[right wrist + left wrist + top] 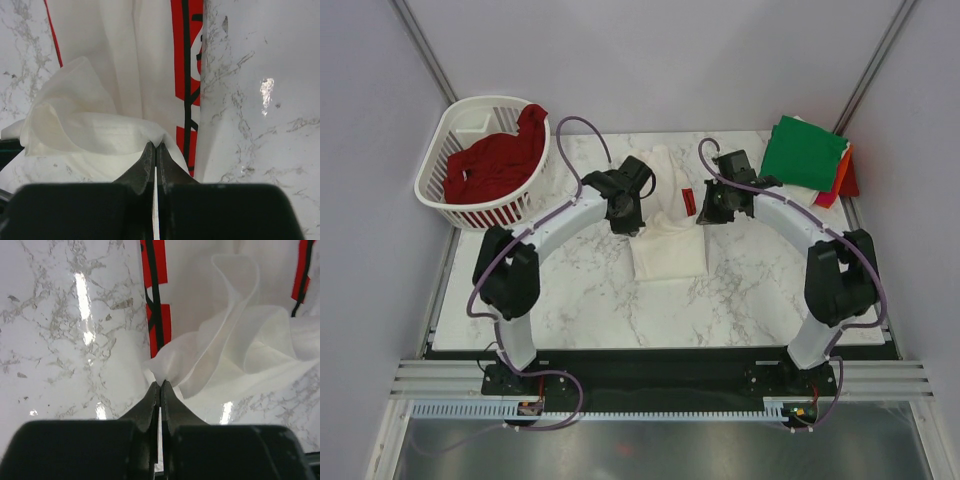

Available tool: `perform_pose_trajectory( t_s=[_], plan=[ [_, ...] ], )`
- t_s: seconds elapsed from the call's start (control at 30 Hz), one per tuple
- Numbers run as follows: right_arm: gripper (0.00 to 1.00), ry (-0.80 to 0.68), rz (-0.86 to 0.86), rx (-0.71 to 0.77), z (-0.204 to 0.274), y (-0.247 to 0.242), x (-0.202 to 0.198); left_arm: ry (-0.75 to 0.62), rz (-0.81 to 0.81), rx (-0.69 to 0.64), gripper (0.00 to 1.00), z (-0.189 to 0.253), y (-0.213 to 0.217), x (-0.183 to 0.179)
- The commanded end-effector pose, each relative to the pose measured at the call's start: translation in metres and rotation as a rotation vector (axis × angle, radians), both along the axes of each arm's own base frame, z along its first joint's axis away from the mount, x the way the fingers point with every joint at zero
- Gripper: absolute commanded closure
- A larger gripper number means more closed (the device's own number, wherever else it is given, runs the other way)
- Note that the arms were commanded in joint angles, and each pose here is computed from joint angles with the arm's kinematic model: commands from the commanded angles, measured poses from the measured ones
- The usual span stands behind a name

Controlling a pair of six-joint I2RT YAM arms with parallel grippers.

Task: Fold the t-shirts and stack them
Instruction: Fold the tshirt

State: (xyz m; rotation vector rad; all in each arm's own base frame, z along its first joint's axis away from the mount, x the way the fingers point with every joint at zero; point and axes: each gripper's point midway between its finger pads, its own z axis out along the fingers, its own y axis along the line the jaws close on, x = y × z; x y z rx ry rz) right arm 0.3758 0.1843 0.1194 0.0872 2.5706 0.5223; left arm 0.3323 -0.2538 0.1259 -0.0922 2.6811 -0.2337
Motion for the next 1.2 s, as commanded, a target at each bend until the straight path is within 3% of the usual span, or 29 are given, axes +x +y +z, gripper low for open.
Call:
perform_pose_trajectory(
  t_s=[0.0,0.13,0.3,0.37,0.4,0.43,0.47,0.5,0.57,0.6,0.67,0.83,0.9,1.0,1.07,1.17],
  plan=[
    [1.0,-0.036,-0.004,0.005,-0.002,0.004,0.03,0.024,-0.05,0.06,0.97,-0.02,0.005,0.021],
    [1.0,0.009,-0.006,0.005,-0.029,0.009,0.045,0.07,-0.042,0.116,0.97,-0.055,0.01,0.043],
    [0.99,0.048,-0.056,-0.031,-0.059,0.004,0.069,0.046,-0.072,0.138,0.97,-0.067,0.005,0.075],
    [0.87,0.063,-0.065,-0.042,-0.07,0.002,0.075,0.029,-0.093,0.15,0.94,-0.07,0.002,0.089],
    [0.76,0.049,-0.076,-0.045,-0.066,0.001,0.083,0.022,-0.098,0.145,0.91,-0.069,0.001,0.093],
    [0.68,0.057,-0.08,-0.049,-0.067,0.0,0.084,0.014,-0.101,0.133,0.84,-0.067,-0.001,0.1],
    [0.48,0.046,-0.093,-0.053,-0.062,-0.004,0.092,0.006,-0.104,0.122,0.75,-0.062,-0.001,0.103],
    [0.4,0.036,-0.107,-0.068,-0.058,-0.009,0.095,-0.001,-0.101,0.113,0.67,-0.058,0.0,0.106],
    [0.29,0.008,-0.119,-0.078,-0.044,-0.014,0.1,-0.057,-0.102,0.105,0.47,-0.035,0.002,0.115],
    [0.2,-0.031,-0.134,-0.097,-0.029,-0.017,0.108,-0.081,-0.101,0.105,0.43,-0.025,0.004,0.119],
    [0.14,-0.078,-0.14,-0.115,-0.002,-0.022,0.112,-0.154,-0.095,0.112,0.36,0.005,0.009,0.126],
    [0.13,-0.177,-0.151,-0.118,0.052,-0.033,0.094,-0.215,-0.062,0.12,0.32,0.043,0.025,0.113],
    [0.14,-0.138,-0.138,-0.11,0.037,-0.035,0.072,-0.23,-0.038,0.085,0.32,0.061,0.027,0.097],
    [0.14,-0.079,-0.062,-0.012,0.02,-0.023,0.03,-0.172,-0.028,0.037,0.36,0.053,0.027,0.059],
    [0.16,-0.049,-0.034,0.025,0.005,-0.021,0.005,-0.072,-0.076,-0.01,0.38,0.02,0.016,0.016],
    [0.21,-0.003,-0.008,0.046,-0.017,-0.022,-0.024,-0.062,-0.102,-0.117,0.39,0.011,-0.004,-0.004]
  ],
)
